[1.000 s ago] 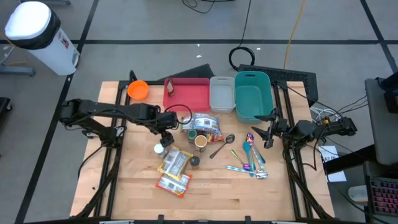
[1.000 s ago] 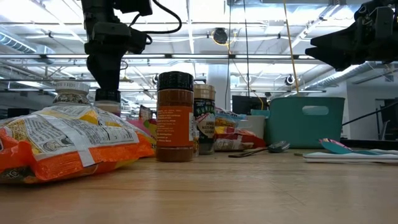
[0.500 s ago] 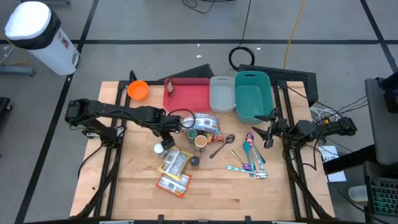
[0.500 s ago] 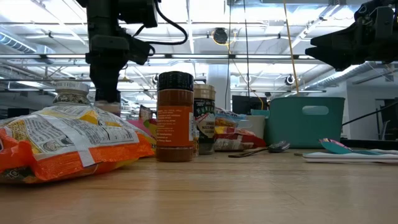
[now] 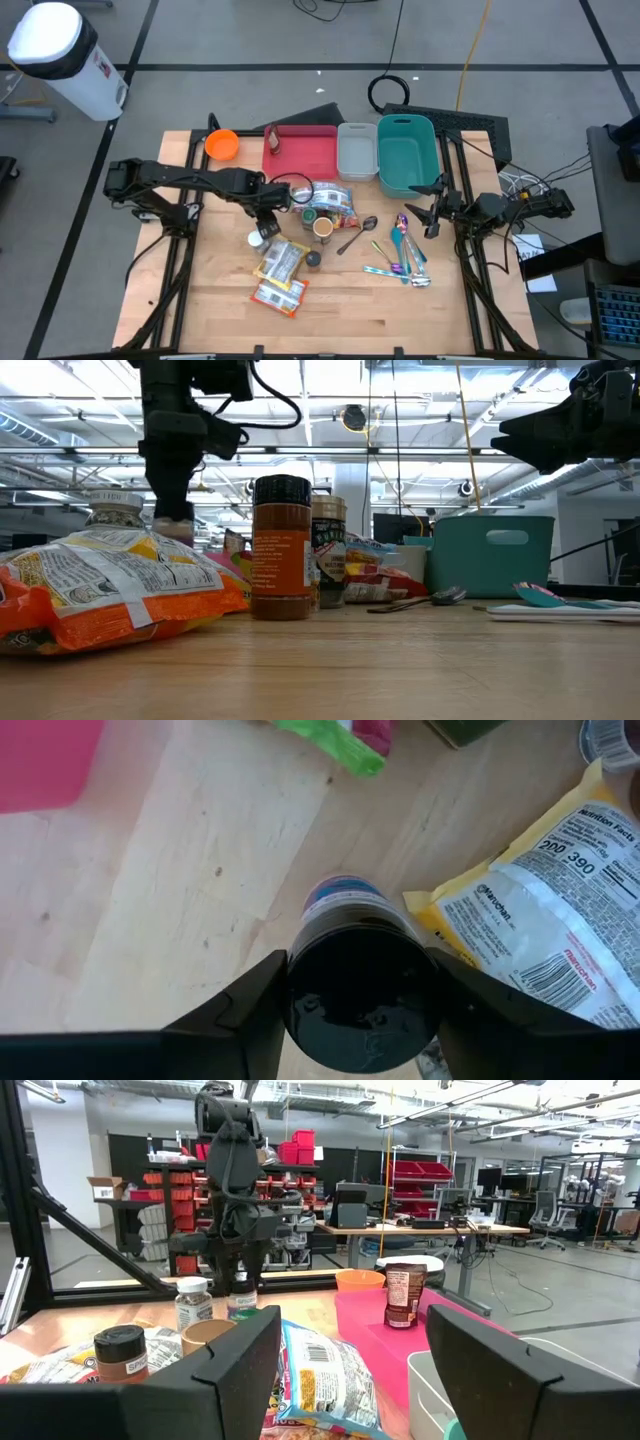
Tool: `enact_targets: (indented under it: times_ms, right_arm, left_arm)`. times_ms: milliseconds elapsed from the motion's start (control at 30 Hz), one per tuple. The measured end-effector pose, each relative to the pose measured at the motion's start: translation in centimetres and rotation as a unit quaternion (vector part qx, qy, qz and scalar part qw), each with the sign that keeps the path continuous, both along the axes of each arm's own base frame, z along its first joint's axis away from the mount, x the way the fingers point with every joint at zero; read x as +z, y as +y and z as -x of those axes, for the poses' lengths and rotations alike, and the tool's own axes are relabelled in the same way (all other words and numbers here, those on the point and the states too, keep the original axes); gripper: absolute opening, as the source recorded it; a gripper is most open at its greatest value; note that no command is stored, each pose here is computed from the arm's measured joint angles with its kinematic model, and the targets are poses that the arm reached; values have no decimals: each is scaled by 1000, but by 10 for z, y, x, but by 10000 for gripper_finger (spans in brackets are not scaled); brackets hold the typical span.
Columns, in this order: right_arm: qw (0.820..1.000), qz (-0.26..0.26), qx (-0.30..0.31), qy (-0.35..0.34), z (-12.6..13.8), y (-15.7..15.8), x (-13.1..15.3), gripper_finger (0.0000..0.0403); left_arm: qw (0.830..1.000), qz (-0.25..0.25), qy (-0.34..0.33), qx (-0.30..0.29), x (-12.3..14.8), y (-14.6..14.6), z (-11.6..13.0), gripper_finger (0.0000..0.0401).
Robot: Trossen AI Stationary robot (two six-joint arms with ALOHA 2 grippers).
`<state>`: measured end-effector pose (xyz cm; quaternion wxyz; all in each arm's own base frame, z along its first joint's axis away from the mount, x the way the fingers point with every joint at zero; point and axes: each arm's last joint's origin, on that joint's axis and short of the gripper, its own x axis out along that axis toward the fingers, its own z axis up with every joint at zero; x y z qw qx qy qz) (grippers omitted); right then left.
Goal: Pick & Place Food Item
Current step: Put the violet seasoning bottle into the red bin
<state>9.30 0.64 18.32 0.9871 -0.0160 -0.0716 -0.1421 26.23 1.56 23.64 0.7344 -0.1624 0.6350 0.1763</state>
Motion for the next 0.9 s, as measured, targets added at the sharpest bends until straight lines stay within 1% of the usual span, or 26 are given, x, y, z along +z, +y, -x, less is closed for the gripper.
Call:
enact_targets:
  times_ms: [133,300,433,567,733,800,900]
  right_arm:
    - [1000,0,0,0,0,0,0,242]
    - [1000,0,0,0,0,0,0,242]
    - [1000,0,0,0,0,0,0,242]
    - [1000,0,0,0,0,0,0,242]
    - [1000,0,0,0,0,0,0,242]
    - [1000,0,0,0,0,0,0,242]
    - [1000,0,0,0,0,0,0,242]
  left_arm:
    - [1000,-10,2,0,21,7,-1,205]
    - [998,-59,-23,-4,60,23,-5,205]
    - [992,-109,-62,-1,92,45,-7,205]
    - [985,-140,-100,19,116,73,-3,205]
    - [977,-168,-124,45,123,111,5,205]
    - [975,-173,-125,55,121,126,6,205]
    - [975,-166,-128,68,113,149,5,205]
